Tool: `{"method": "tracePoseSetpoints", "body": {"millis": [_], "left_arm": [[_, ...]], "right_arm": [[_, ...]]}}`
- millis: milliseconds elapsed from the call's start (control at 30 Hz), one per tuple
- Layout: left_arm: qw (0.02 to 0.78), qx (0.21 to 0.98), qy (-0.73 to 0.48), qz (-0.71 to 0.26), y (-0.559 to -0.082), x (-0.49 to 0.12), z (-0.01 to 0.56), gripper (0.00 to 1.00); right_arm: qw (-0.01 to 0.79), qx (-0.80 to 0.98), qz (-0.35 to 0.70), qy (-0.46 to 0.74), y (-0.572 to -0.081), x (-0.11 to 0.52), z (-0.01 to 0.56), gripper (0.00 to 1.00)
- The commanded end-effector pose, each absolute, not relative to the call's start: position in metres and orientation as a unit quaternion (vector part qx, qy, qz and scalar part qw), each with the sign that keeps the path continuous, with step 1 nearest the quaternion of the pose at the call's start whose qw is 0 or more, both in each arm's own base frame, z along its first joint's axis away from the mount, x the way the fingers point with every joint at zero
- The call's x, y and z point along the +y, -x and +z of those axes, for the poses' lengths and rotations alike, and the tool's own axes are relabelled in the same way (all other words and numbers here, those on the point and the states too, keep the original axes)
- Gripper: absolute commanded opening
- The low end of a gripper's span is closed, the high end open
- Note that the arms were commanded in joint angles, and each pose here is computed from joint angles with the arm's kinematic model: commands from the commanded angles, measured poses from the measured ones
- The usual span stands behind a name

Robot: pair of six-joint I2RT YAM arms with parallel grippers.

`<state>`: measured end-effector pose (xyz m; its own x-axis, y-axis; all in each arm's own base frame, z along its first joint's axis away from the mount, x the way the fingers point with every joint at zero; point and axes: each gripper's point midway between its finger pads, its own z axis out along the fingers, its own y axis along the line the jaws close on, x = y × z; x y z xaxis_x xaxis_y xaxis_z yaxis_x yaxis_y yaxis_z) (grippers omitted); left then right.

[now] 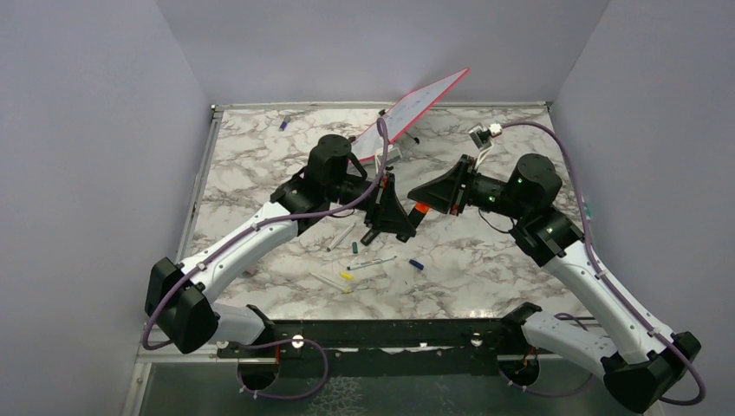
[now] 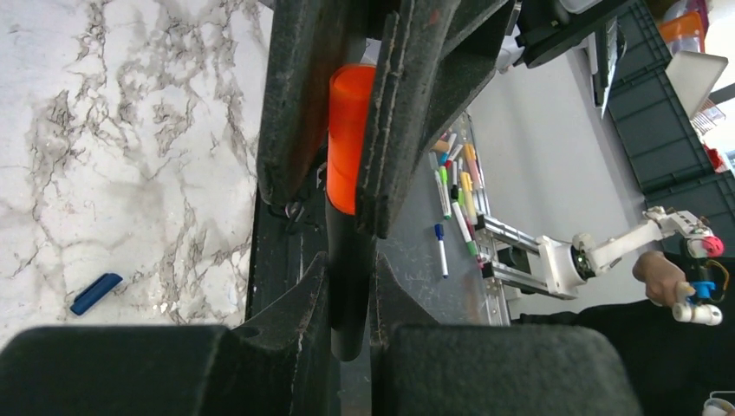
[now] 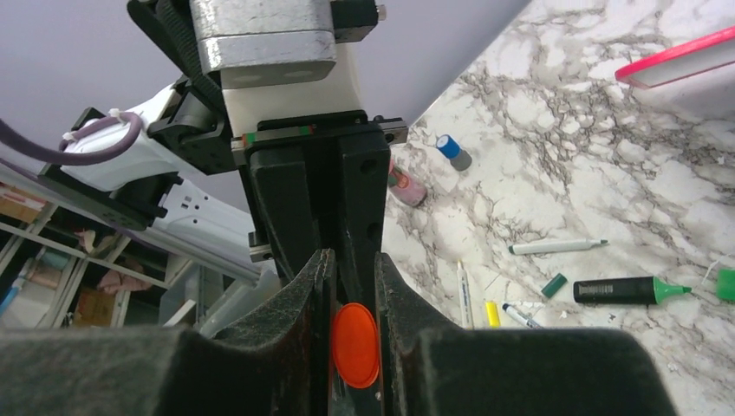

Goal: Insert the pens into the pen caps

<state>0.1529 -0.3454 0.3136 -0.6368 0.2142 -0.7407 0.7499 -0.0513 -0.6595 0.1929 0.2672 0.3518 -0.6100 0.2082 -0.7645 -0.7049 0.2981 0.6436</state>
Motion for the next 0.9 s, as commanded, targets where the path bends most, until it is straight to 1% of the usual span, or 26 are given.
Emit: {"method": "tracePoseSetpoints", "body": {"millis": [0,133,200,300,400,467,533,567,633,667,700,767,867], "left_arm": [[0.464,0.567,-0.313,-0.605,-0.247,-0.344,0.427,0.00],[0.455,0.567,-0.318,-0.609,-0.251,-0.345,0.427,0.00],[0.444,0.572,-0.321,-0.611,-0.251,-0.347,0.419,0.00],[0.428,0.579,-0.328,-0.611,-0.244,-0.345,0.400,0.00],[0.407,0.598,-0.333,-0.605,-0.231,-0.341,0.369,0.00],[0.388,0.615,-0.336,-0.599,-0.222,-0.340,0.345,0.00],[0.367,0.631,-0.340,-0.593,-0.210,-0.338,0.319,0.00],[0.357,0.639,-0.339,-0.591,-0.205,-0.336,0.307,0.00],[0.337,0.657,-0.332,-0.587,-0.195,-0.330,0.281,0.00],[0.333,0.663,-0.328,-0.585,-0.191,-0.326,0.274,0.00],[0.328,0.670,-0.323,-0.582,-0.187,-0.323,0.266,0.00],[0.324,0.685,-0.312,-0.573,-0.183,-0.317,0.254,0.00],[0.316,0.707,-0.297,-0.559,-0.179,-0.311,0.237,0.00]], "right_arm": [[0.138,0.710,0.637,0.268,-0.088,0.270,0.304,0.01],[0.125,0.711,0.639,0.265,-0.085,0.270,0.295,0.01],[0.131,0.711,0.640,0.260,-0.087,0.270,0.294,0.01],[0.170,0.718,0.633,0.235,-0.100,0.273,0.299,0.01],[0.214,0.724,0.624,0.201,-0.120,0.277,0.304,0.02],[0.246,0.730,0.614,0.171,-0.135,0.278,0.307,0.11],[0.280,0.736,0.599,0.144,-0.150,0.277,0.310,0.25],[0.299,0.740,0.589,0.129,-0.158,0.275,0.312,0.29],[0.329,0.745,0.570,0.103,-0.173,0.271,0.321,0.44],[0.342,0.748,0.561,0.098,-0.178,0.269,0.327,0.55],[0.356,0.750,0.550,0.094,-0.184,0.267,0.332,0.60],[0.381,0.754,0.528,0.089,-0.193,0.262,0.341,0.63],[0.415,0.764,0.489,0.064,-0.204,0.248,0.345,0.69]]}}
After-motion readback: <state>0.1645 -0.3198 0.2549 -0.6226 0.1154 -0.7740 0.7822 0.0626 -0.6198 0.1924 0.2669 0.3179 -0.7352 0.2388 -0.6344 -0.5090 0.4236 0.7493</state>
